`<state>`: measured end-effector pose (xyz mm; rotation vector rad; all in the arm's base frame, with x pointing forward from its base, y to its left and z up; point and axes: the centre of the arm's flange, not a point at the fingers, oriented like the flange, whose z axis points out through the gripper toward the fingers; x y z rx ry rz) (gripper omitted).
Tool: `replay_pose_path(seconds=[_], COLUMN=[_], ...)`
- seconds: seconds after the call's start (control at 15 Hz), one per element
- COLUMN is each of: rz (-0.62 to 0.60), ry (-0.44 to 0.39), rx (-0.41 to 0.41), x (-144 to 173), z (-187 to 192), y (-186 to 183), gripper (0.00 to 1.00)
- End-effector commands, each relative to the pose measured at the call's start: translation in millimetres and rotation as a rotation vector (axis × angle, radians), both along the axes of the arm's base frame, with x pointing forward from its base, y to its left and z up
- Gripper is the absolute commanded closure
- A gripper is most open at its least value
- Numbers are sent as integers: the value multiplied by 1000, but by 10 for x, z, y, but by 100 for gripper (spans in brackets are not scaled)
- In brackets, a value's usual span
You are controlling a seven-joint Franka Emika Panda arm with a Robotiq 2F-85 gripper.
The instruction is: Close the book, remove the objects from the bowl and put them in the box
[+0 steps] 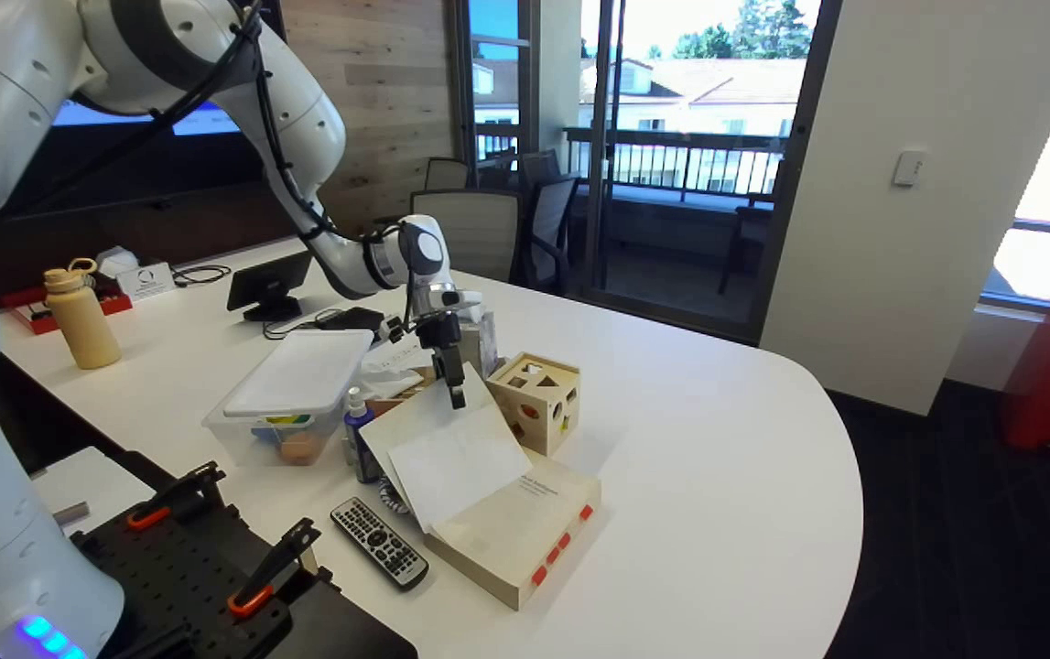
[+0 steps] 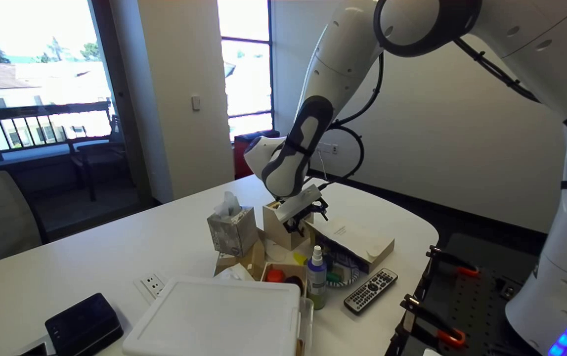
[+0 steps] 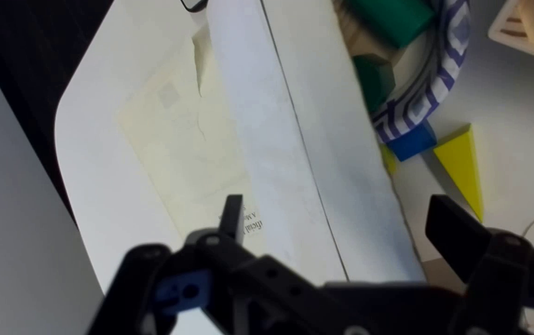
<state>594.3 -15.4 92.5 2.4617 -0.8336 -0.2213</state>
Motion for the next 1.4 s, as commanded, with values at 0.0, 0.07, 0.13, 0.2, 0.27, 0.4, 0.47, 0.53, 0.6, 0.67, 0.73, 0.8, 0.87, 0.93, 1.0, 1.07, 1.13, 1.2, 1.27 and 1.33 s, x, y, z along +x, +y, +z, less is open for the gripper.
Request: replay_pose_path(seconds=[0.0, 0.07, 0.13, 0.2, 0.27, 0.4, 0.47, 0.53, 0.6, 0.67, 0.73, 0.8, 0.87, 0.93, 1.0, 1.07, 1.13, 1.2, 1.27, 1.33], rz=[-49, -60, -70, -82, -95, -121, -134, -145, -160, -173, -186, -198, -210, -222, -236, -256, -272, -288, -304, -320], ry=[12, 10, 8, 6, 2, -2, -6, -10, -13, -15, -18, -21, -23, -24, -25, -30, -37, -42, -43, -46], rx=[-13, -15, -15, -15, -13, -17, -15, -13, -11, -9, -6, -4, -6, -9, -13, -18, -19, -21, -27, -31], x=[-302, -343, -381, -420, -454, -523, -559, -588, -619, -648, -682, -707, -737, -762, -789, -815, -849, -878, -904, -930], z=[215, 239, 270, 301, 332, 400, 438, 472, 509, 538, 570, 593, 622, 641, 657, 663, 678, 686, 690, 697], y=[-167, -213, -257, -305, -353, -454, -509, -558, -620, -670, -727, -777, -829, -866, -911, -964, -1008, -1045, -1089, -1124], gripper=[0, 0, 0, 0, 0, 0, 0, 0, 0, 0, 0, 0, 0, 0, 0, 0, 0, 0, 0, 0])
